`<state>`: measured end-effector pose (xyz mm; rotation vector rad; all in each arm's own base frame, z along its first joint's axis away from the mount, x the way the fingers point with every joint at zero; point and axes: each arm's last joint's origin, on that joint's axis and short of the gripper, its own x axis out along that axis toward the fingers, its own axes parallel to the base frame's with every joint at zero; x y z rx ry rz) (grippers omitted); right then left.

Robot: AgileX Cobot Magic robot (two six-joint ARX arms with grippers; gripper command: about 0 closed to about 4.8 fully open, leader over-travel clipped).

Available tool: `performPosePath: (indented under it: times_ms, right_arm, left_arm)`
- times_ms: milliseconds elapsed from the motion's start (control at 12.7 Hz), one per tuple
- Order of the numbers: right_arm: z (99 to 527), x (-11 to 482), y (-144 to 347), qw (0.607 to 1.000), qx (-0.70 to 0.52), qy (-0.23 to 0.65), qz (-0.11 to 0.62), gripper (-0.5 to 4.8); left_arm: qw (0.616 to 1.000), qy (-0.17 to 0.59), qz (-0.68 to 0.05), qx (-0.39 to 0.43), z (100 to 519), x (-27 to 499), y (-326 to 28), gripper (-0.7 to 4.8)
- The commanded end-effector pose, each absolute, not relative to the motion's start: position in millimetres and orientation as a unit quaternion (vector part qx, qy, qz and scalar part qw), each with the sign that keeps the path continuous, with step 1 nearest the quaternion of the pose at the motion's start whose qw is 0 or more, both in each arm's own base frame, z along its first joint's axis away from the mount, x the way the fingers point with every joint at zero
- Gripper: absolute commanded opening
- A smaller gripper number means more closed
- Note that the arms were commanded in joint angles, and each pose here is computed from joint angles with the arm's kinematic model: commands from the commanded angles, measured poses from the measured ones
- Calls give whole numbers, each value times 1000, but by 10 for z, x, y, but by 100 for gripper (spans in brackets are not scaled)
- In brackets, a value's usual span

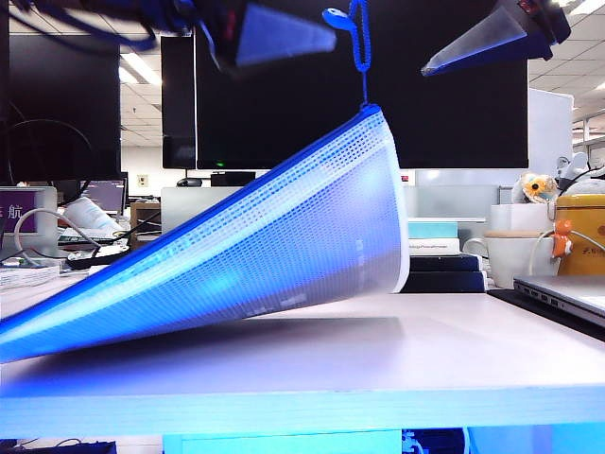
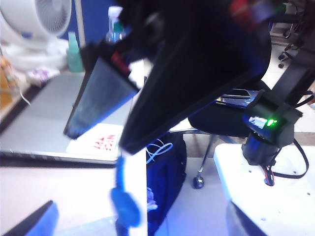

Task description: Pick up the transparent plastic file bag with a blue zipper and close its zipper.

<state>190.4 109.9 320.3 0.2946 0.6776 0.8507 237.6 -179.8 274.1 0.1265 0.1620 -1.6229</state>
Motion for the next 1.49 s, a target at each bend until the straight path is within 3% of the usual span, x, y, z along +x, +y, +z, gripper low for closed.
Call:
performPosePath:
  times_ms: [79, 236, 393, 471, 550, 628, 707, 942, 1099, 1178, 1256, 1335, 1414, 1492]
  right_arm:
    - [3254, 1909, 1109, 846, 142, 305, 414, 479]
    - [3263, 1936, 1123, 848, 143, 294, 418, 479]
    - [3229, 1981, 1156, 838, 146, 301, 431, 479]
    - [3214, 1993, 1165, 836, 146, 304, 432, 479]
    - [3192, 2013, 1176, 834, 146, 309, 432, 479]
    - [3186, 2018, 1178, 834, 146, 311, 432, 479]
    - [3186, 2024, 1181, 835, 145, 309, 432, 479]
    - [3197, 2042, 1178, 849, 125, 290, 424, 479]
    - [3182, 2054, 1163, 868, 99, 282, 396, 479]
    - [3162, 2063, 1143, 885, 73, 280, 365, 479]
    - [3146, 2065, 1131, 892, 60, 282, 347, 479]
    - [3134, 2065, 1122, 897, 48, 285, 335, 479]
    - [3099, 2059, 1099, 904, 20, 294, 308, 479]
    - [3077, 2055, 1086, 907, 7, 302, 295, 479]
  left_arm:
    - [690, 48, -720, 51, 2775, 2389, -1894, 462]
    - [722, 23, -689, 53, 2832, 2398, -1973, 408]
    - [721, 29, -690, 52, 2786, 2424, -1993, 227]
    - [721, 31, -690, 51, 2772, 2432, -1998, 194]
    - [721, 37, -690, 50, 2735, 2450, -2011, 93]
    - [722, 42, -689, 50, 2707, 2464, -2019, 24]
    - [725, 48, -685, 50, 2674, 2482, -2028, -5]
    - [755, 72, -649, 57, 2579, 2542, -2044, -6]
    - [790, 77, -605, 71, 2560, 2579, -2034, -6]
    - [837, 74, -534, 97, 2559, 2627, -2016, -6]
    - [869, 75, -478, 107, 2562, 2662, -1999, -4]
    - [881, 70, -455, 110, 2570, 2679, -1994, 33]
    - [889, 54, -442, 104, 2609, 2707, -1970, 393]
    - [890, 47, -447, 70, 2659, 2721, -1966, 479]
